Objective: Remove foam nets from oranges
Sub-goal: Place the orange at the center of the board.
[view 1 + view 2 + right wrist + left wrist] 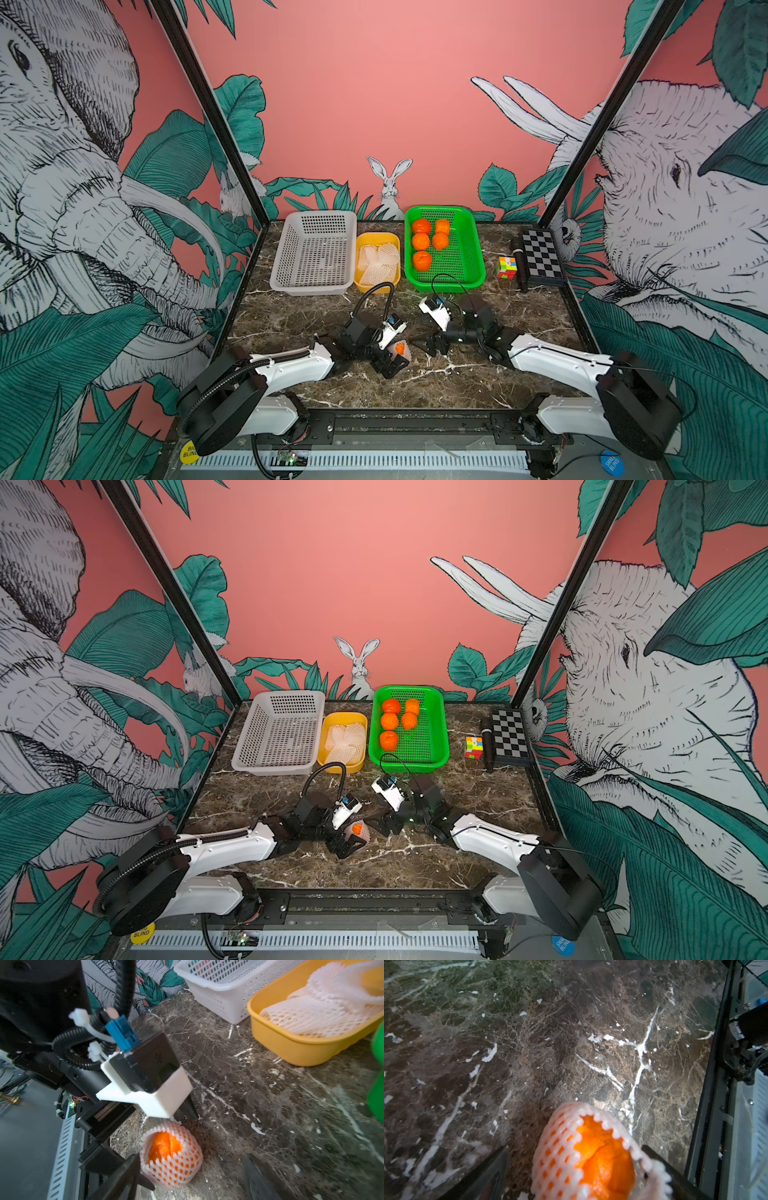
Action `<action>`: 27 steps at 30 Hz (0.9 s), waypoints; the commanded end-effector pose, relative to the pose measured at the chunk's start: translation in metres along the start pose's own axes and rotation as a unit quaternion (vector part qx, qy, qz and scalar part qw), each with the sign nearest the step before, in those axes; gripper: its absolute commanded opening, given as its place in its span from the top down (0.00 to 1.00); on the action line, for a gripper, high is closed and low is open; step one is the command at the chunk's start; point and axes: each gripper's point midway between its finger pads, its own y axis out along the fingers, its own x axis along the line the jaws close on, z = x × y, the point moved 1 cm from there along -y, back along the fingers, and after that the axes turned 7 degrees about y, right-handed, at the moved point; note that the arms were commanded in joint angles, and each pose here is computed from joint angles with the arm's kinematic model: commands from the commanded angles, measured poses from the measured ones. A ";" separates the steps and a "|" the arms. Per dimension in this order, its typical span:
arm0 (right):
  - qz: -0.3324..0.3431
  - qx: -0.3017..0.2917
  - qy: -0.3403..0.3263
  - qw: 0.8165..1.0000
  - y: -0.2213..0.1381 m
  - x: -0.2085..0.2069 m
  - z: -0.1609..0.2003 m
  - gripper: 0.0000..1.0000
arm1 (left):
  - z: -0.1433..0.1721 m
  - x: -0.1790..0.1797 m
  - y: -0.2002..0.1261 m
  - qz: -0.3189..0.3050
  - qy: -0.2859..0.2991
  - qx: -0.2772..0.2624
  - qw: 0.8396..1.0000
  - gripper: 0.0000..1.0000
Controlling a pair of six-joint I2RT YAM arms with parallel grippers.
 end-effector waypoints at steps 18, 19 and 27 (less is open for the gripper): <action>0.051 0.067 -0.001 0.996 0.030 -0.027 0.044 0.22 | -0.020 -0.005 -0.023 -0.014 0.030 -0.033 0.999 0.01; 0.052 0.067 -0.001 0.996 0.030 -0.027 0.044 0.22 | -0.022 -0.005 -0.026 -0.018 0.031 -0.037 0.999 0.01; 0.039 0.046 -0.014 0.998 0.020 -0.013 0.019 0.19 | -0.044 -0.007 -0.051 -0.031 -0.003 -0.097 0.995 0.01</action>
